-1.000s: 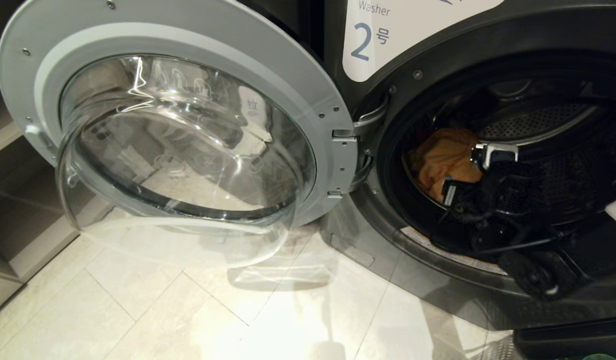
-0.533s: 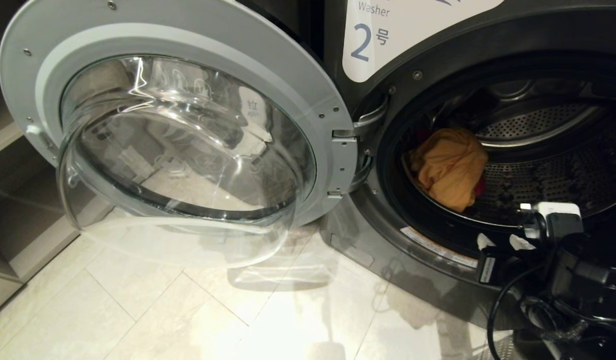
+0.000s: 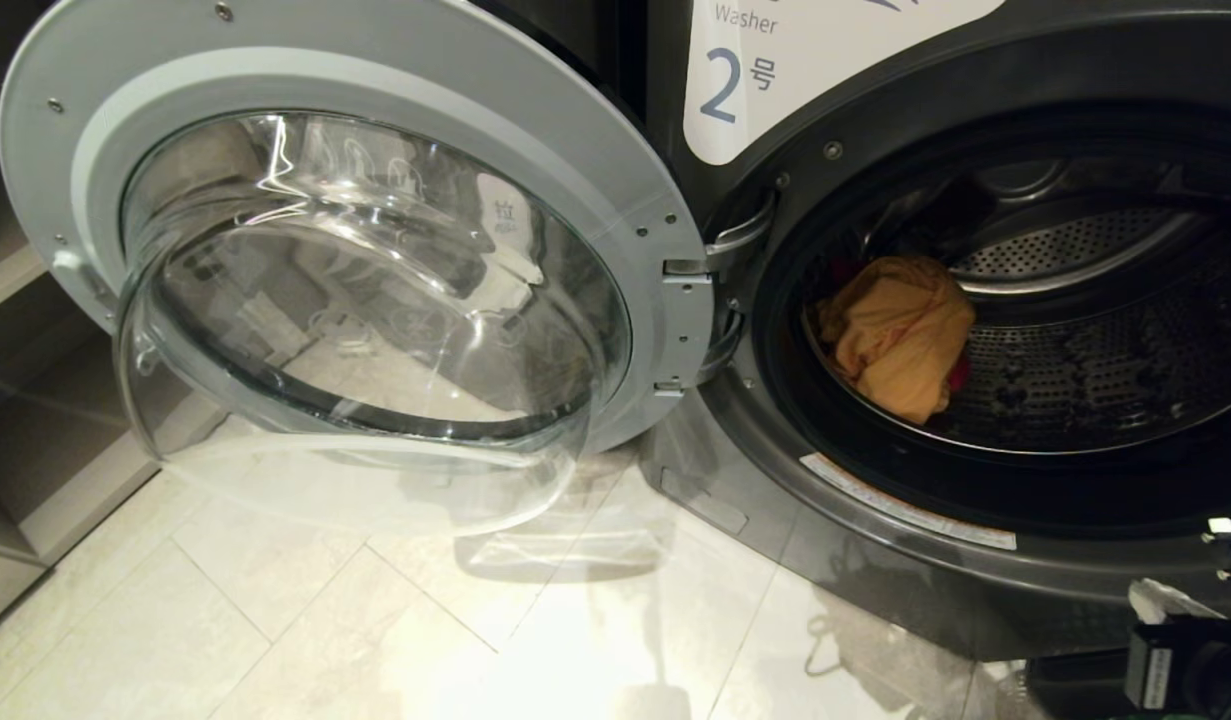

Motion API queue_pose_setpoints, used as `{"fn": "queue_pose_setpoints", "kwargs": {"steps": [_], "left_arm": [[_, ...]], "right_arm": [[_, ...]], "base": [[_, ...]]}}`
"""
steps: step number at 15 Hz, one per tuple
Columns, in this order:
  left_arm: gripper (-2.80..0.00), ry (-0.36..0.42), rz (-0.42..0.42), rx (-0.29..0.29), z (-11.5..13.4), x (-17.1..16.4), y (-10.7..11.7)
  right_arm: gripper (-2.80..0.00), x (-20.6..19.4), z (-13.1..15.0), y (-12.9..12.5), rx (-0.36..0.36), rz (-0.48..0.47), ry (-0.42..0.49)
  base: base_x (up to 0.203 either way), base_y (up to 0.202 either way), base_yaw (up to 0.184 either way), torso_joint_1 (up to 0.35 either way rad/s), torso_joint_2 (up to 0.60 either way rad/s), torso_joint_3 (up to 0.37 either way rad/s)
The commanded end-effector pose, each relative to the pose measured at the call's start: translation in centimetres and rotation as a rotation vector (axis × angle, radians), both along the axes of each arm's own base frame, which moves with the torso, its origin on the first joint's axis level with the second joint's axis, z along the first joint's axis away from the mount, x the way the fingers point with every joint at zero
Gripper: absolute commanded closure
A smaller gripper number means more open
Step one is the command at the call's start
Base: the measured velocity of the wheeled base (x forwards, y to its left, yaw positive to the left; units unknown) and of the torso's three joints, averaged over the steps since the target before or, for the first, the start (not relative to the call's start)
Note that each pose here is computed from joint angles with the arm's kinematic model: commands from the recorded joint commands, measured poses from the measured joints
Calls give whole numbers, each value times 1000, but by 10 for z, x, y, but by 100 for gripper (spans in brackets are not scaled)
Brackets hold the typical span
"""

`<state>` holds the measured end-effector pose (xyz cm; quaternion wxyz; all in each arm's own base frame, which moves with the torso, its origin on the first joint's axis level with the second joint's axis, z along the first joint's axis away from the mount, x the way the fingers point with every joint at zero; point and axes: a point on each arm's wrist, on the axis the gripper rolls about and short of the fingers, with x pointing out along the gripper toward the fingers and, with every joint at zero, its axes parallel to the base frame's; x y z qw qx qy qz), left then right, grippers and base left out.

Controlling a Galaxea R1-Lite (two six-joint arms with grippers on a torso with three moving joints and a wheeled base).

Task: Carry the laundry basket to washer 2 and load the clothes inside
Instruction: Place the clothes into the washing machine

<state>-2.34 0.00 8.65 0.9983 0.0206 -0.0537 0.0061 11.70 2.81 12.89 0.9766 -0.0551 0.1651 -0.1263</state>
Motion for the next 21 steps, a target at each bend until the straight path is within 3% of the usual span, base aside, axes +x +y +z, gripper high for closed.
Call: {"fn": "queue_pose_setpoints", "kwargs": {"steps": [1, 3, 7, 14, 17, 21], "left_arm": [[0, 39, 2, 0, -11, 3, 0], [0, 39, 1, 0, -11, 3, 0], [0, 39, 1, 0, -11, 3, 0], [0, 39, 1, 0, -11, 3, 0], [0, 39, 1, 0, -11, 3, 0], [0, 39, 2, 0, -11, 3, 0]], "right_arm": [[0, -25, 0, -20, 41, -19, 50], [0, -37, -2, -29, 111, 48, 104], [0, -75, -29, -32, 41, 146, 125], [0, -124, -48, -27, -29, 293, -123], [0, -139, -52, -27, -59, 322, -284], [0, -140, -54, -27, -59, 329, -301]], "base": [[0, 0, 0, 0, 0, 0], [0, 0, 0, 0, 0, 0], [0, 0, 0, 0, 0, 0], [0, 0, 0, 0, 0, 0], [0, 0, 0, 0, 0, 0], [0, 0, 0, 0, 0, 0]]}}
